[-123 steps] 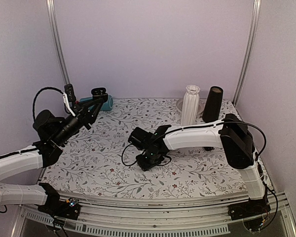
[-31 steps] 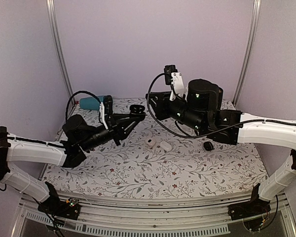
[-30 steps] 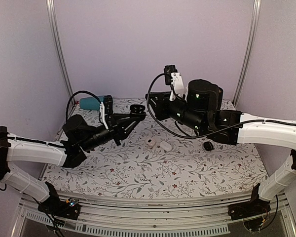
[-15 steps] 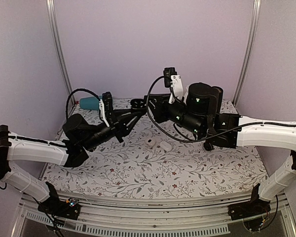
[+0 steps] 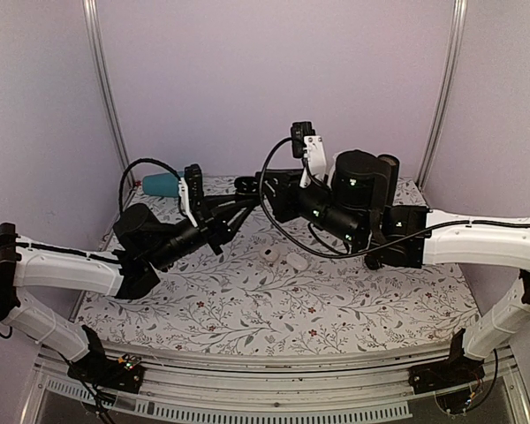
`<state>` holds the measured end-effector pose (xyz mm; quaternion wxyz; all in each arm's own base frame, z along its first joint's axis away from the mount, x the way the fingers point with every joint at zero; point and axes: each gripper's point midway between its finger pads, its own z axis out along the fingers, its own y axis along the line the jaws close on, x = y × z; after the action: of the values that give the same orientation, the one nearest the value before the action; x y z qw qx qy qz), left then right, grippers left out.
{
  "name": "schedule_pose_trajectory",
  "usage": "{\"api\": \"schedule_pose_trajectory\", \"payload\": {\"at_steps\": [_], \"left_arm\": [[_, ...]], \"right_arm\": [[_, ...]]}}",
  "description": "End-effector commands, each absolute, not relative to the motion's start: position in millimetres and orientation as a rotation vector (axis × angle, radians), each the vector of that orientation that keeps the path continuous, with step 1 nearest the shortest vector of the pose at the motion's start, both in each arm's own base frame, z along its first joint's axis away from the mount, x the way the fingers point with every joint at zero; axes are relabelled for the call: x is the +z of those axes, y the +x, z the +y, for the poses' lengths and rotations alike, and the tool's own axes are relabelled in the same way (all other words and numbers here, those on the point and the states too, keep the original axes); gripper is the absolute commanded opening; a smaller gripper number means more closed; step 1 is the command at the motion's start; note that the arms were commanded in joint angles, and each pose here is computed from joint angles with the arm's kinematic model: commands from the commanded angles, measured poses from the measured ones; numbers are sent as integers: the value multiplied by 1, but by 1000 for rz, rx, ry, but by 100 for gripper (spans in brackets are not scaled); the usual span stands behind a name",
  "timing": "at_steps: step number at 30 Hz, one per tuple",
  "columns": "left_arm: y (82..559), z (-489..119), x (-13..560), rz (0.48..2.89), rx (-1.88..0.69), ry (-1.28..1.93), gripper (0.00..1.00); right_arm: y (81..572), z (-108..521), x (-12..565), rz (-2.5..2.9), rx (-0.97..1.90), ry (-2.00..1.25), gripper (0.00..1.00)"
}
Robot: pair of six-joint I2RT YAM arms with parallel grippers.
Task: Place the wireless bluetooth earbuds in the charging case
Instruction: Place the right earbud in the right side groove of the charging case.
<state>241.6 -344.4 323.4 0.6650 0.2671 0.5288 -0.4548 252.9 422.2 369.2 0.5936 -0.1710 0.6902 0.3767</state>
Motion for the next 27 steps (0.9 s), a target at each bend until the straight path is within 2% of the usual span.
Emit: {"api": "schedule_pose_trajectory", "payload": {"at_steps": [1, 12, 27], "left_arm": [[237, -347, 345, 1126, -1028, 588, 0], [237, -344, 353, 1111, -1026, 572, 0], [236, -339, 355, 1108, -1010, 560, 0]], "right_arm": [[250, 431, 353, 1639, 842, -425, 4], [258, 428, 338, 1677, 738, -409, 4], [261, 417, 348, 1663, 713, -365, 4]]}}
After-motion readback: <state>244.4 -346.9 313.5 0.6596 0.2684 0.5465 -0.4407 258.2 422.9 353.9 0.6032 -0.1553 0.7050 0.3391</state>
